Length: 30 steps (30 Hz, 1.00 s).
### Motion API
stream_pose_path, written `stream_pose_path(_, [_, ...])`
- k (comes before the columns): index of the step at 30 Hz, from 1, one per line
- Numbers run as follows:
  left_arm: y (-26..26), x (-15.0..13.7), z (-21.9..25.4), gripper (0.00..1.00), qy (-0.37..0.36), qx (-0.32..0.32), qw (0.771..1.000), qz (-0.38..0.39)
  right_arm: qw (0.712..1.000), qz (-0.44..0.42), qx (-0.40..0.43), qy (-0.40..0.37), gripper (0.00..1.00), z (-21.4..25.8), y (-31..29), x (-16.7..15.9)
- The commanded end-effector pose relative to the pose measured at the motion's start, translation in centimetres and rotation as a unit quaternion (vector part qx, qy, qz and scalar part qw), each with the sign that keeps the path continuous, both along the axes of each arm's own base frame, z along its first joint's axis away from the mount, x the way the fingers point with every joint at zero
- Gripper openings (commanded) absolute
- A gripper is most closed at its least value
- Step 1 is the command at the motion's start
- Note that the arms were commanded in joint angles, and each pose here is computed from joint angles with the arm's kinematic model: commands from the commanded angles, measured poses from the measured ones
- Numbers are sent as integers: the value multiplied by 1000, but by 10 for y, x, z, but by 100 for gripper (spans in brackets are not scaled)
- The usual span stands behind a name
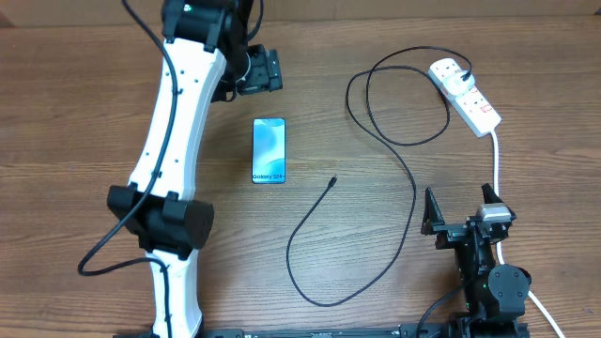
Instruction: Plug charger to phone and switch on socket
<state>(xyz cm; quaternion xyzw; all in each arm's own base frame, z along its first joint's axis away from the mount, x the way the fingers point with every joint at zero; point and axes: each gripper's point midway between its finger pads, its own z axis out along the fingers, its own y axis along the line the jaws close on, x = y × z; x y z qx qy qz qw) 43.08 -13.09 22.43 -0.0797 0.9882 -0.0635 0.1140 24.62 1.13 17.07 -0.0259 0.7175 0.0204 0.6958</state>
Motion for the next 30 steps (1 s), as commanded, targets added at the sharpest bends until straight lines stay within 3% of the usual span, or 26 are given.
stream_pose_path(1, [3,-7,-28,93,35,43,998,-1,1000,-1,-2,-4,100,-1,0,0])
stream_pose_path(6, [-5,-11,-82,100,69,72,995,-6,1000,-1,-2,-4,100,-1,0,0])
stream_pose_path(15, [-2,-17,-160,100,96,80,992,-11,1000,-1,-2,-4,100,-1,0,0])
stream_pose_path(30, [-2,-27,-220,100,90,82,992,-31,1000,-1,-2,-4,100,-1,0,0])
